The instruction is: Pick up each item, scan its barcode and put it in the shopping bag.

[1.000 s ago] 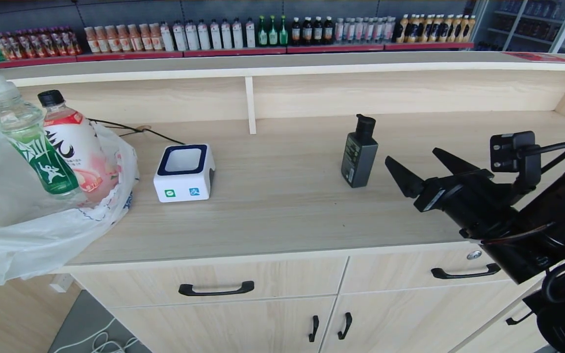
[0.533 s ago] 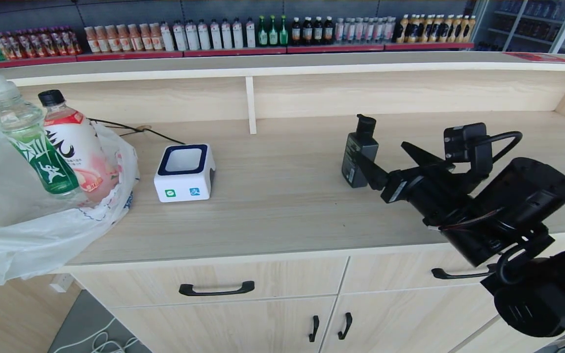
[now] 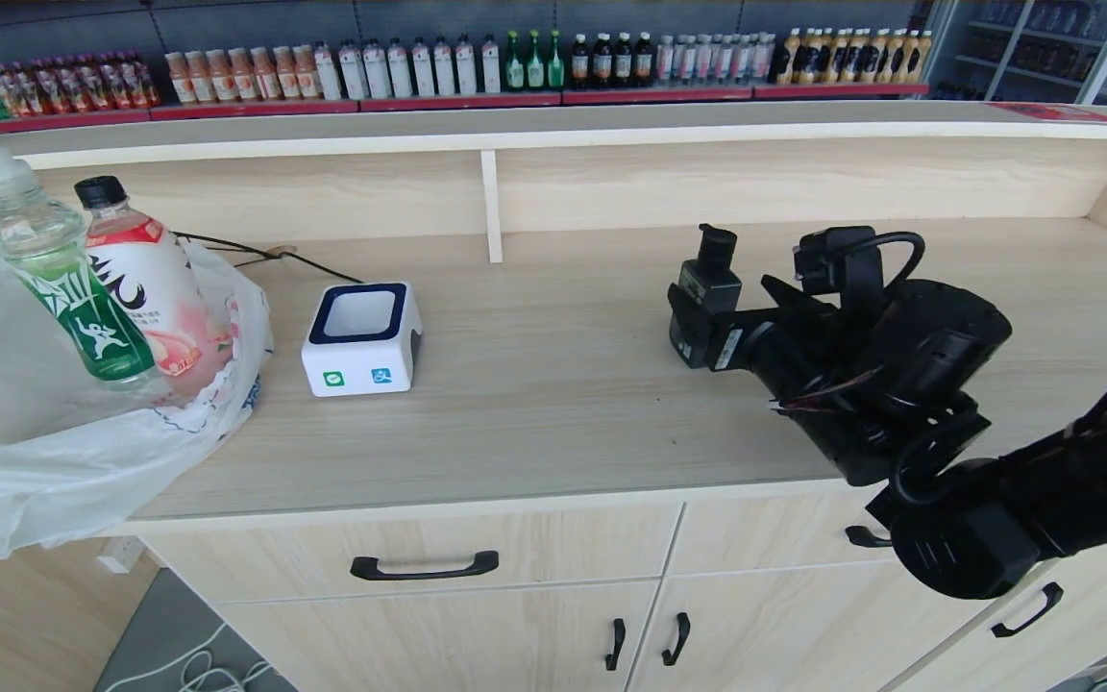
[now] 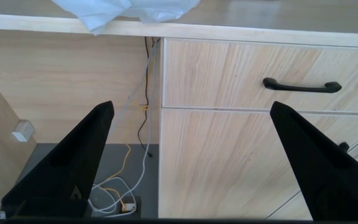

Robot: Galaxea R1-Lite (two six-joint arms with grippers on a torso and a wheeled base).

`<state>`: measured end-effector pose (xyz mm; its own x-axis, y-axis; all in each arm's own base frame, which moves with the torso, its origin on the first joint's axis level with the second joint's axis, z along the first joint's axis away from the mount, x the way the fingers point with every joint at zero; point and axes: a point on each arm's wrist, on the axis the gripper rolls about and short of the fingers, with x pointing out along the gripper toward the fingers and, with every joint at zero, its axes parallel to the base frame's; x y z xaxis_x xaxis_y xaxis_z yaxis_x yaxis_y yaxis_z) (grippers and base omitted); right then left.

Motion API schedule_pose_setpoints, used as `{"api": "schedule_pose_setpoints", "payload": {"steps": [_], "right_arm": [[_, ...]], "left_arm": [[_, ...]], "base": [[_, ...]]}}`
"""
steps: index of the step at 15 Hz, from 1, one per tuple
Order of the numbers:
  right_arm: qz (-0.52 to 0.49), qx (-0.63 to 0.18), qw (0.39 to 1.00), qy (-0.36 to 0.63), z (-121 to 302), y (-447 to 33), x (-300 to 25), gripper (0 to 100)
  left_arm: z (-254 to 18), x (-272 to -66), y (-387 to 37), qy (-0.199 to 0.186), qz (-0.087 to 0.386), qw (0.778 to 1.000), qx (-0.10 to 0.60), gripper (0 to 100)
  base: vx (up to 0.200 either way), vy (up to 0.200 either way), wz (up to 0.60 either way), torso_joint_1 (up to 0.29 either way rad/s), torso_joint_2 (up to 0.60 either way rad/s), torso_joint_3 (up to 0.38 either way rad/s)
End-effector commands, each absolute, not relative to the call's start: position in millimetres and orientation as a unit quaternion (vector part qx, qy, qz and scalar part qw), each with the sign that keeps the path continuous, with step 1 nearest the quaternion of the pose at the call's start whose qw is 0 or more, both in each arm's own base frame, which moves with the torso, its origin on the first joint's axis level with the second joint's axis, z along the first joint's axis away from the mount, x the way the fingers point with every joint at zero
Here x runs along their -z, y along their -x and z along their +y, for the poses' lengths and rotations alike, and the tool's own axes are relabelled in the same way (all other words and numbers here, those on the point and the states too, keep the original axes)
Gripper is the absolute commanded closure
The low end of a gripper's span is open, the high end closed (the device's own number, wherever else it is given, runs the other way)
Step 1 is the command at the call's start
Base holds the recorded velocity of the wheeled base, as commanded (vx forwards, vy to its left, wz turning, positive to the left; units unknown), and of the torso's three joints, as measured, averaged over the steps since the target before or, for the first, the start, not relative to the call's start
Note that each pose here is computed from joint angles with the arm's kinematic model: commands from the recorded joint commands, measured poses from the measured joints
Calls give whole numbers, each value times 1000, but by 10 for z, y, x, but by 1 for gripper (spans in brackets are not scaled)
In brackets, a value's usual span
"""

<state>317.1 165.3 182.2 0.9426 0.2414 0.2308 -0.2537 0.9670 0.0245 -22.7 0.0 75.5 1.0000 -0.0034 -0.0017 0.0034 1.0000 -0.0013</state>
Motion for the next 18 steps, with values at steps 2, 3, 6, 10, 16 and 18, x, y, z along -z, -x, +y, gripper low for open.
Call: {"api": "schedule_pose_setpoints", "payload": {"steps": [2, 3, 6, 10, 16, 18], "right_arm": [[-108, -120, 987, -25, 1719, -3344, -1702, 0], [-109, -118, 987, -26, 1737, -3380, -1691, 0], [-111, -119, 986, -25, 1802, -3452, -1655, 0], [-132, -114, 984, -31, 1886, -3686, -1673, 0], [-124, -106, 986, -27, 1793, -3753, -1619, 0], [-123, -106, 986, -27, 1801, -3755, -1599, 0]], "left_arm": [[0, -755, 227, 1, 1, 1000, 2, 0], [0, -755, 227, 1, 1, 1000, 2, 0], [0, -755, 227, 1, 1, 1000, 2, 0], [0, -755, 227, 1, 1, 1000, 2, 0], [0, -755, 227, 1, 1, 1000, 2, 0], [0, -755, 227, 1, 1, 1000, 2, 0]], "base": [[0, 0, 0, 0, 0, 0], [0, 0, 0, 0, 0, 0], [0, 0, 0, 0, 0, 0], [0, 0, 0, 0, 0, 0], [0, 0, 0, 0, 0, 0], [0, 0, 0, 0, 0, 0]]}}
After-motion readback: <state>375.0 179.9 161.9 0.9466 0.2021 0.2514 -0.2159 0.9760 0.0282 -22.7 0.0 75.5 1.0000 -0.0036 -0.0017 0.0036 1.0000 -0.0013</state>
